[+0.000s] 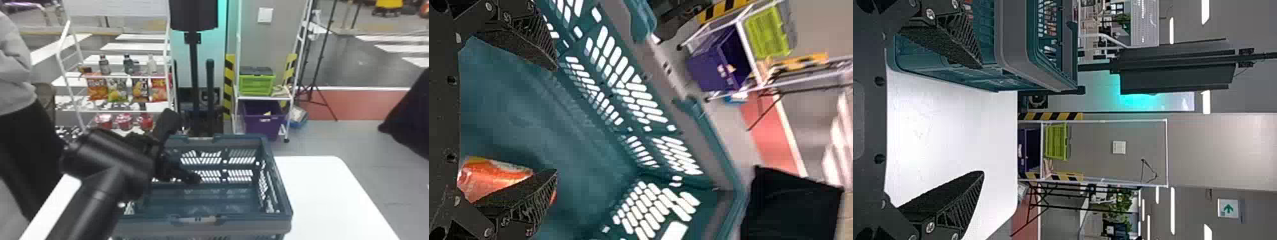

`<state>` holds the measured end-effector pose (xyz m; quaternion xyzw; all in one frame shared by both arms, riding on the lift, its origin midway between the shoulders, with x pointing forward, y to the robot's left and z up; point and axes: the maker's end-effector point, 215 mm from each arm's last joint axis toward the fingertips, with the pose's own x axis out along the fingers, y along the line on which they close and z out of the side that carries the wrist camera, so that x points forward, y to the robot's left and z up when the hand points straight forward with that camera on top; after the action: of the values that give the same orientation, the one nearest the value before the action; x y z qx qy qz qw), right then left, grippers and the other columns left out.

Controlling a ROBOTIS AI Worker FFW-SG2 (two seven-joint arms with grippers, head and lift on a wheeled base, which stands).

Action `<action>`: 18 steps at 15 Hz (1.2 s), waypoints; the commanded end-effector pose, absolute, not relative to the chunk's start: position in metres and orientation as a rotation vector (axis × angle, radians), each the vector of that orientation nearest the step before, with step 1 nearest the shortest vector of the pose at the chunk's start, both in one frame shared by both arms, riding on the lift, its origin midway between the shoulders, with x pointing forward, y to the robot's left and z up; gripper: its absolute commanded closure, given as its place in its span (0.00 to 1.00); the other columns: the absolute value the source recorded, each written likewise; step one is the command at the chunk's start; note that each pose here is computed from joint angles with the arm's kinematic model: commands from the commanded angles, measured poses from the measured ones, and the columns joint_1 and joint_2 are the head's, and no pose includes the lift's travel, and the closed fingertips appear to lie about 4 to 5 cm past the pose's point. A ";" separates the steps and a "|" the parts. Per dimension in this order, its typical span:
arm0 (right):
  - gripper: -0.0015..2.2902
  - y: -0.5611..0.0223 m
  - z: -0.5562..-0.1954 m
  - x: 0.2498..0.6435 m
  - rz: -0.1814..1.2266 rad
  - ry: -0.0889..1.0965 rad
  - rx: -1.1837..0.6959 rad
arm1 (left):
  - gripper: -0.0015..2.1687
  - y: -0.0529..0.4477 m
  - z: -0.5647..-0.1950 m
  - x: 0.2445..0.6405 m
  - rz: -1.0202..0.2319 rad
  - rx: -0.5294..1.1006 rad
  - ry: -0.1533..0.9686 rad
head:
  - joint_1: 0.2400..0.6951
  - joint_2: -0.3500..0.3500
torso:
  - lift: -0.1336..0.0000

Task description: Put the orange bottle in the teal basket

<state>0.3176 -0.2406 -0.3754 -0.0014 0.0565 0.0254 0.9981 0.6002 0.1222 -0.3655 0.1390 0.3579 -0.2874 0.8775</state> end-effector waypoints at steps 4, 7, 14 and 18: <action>0.06 -0.242 -0.374 0.318 0.049 0.110 -0.005 | 0.09 0.189 -0.327 0.549 -0.484 0.032 0.627 | 0.57 0.50 | 1.00; 0.06 -0.245 -0.373 0.320 0.049 0.108 -0.013 | 0.09 0.248 -0.338 0.502 -0.346 -0.051 0.603 | 0.57 0.50 | 1.00; 0.06 -0.242 -0.372 0.323 0.068 0.111 -0.018 | 0.09 0.291 -0.285 0.444 -0.212 -0.114 0.170 | 0.57 0.50 | 1.00; 0.06 -0.236 -0.368 0.322 0.090 0.106 -0.020 | 0.09 0.298 -0.278 0.412 -0.135 -0.099 -0.012 | 0.57 0.50 | 1.00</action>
<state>0.3231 -0.2375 -0.3684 -0.0100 0.0525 0.0411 0.9977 0.4250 0.2968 -0.2724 -0.0541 0.0127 -0.0765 0.9955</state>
